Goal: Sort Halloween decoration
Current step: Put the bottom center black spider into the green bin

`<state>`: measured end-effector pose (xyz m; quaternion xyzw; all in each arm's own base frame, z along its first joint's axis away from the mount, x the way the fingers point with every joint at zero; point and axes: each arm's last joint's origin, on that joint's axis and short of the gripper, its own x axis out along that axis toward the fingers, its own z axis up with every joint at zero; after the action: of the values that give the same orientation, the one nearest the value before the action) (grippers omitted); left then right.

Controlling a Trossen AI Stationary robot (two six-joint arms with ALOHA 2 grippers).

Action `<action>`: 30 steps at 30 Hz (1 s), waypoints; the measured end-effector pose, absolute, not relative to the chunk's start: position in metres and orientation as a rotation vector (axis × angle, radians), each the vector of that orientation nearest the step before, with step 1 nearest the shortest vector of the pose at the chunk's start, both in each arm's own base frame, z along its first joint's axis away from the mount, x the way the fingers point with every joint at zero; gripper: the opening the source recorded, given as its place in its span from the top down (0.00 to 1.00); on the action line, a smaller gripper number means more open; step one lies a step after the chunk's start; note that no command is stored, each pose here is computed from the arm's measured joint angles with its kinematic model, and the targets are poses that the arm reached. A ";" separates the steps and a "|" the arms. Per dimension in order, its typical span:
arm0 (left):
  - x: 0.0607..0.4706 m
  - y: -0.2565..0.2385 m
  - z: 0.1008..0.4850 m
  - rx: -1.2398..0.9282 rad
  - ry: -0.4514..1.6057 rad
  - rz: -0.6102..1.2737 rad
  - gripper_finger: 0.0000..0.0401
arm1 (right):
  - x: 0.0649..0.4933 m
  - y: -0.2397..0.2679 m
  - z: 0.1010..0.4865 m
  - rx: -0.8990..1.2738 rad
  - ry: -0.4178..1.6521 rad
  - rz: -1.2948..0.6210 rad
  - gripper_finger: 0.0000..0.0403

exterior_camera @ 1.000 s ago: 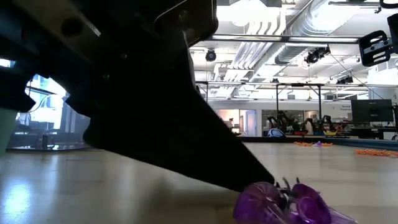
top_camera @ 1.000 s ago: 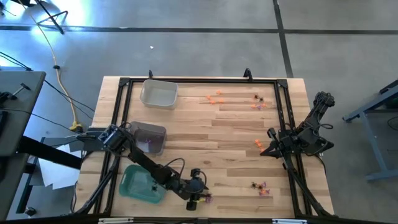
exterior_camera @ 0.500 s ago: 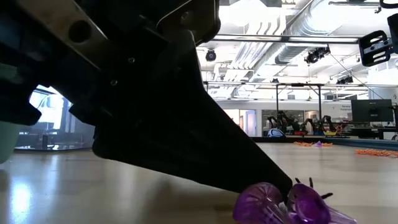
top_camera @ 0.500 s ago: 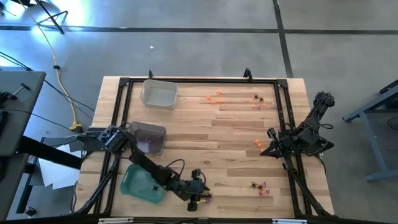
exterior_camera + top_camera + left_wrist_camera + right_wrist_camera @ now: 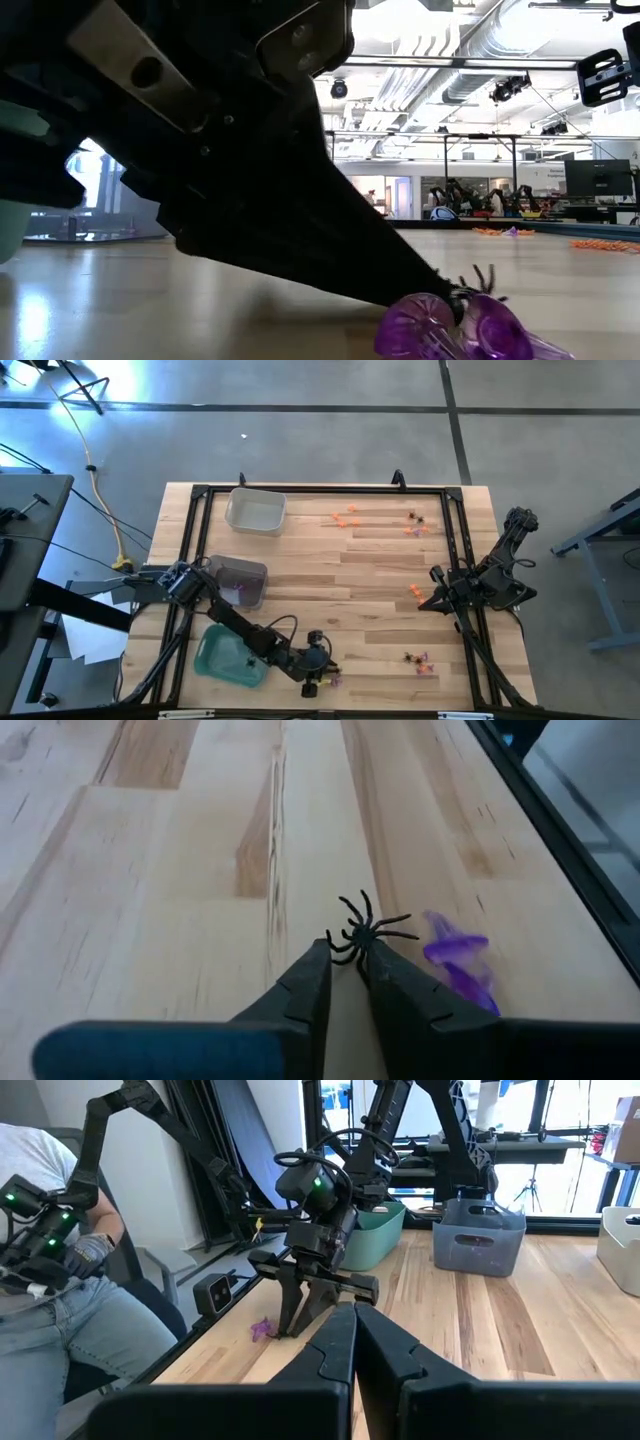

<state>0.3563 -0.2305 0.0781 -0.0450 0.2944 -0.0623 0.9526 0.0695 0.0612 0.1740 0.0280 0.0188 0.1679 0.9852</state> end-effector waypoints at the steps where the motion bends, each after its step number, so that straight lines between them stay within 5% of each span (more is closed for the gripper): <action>1: 0.355 -0.231 0.080 -0.089 0.602 -0.129 0.87 | 0.070 0.061 0.174 0.056 0.038 0.338 1.00; 9: 0.346 -0.234 0.102 -0.058 0.624 -0.116 0.99 | 0.070 0.061 0.174 0.056 0.038 0.338 1.00; 18: 0.335 -0.240 0.132 -0.027 0.567 -0.067 1.00 | 0.070 0.061 0.174 0.057 0.037 0.338 1.00; 30: 0.341 -0.237 0.137 -0.053 0.524 -0.093 0.86 | 0.069 0.061 0.174 0.057 0.037 0.338 1.00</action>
<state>0.3415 -0.2374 0.1369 -0.0264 0.2591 -0.0457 0.9644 0.0695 0.0611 0.1741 0.0283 0.0185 0.1680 0.9852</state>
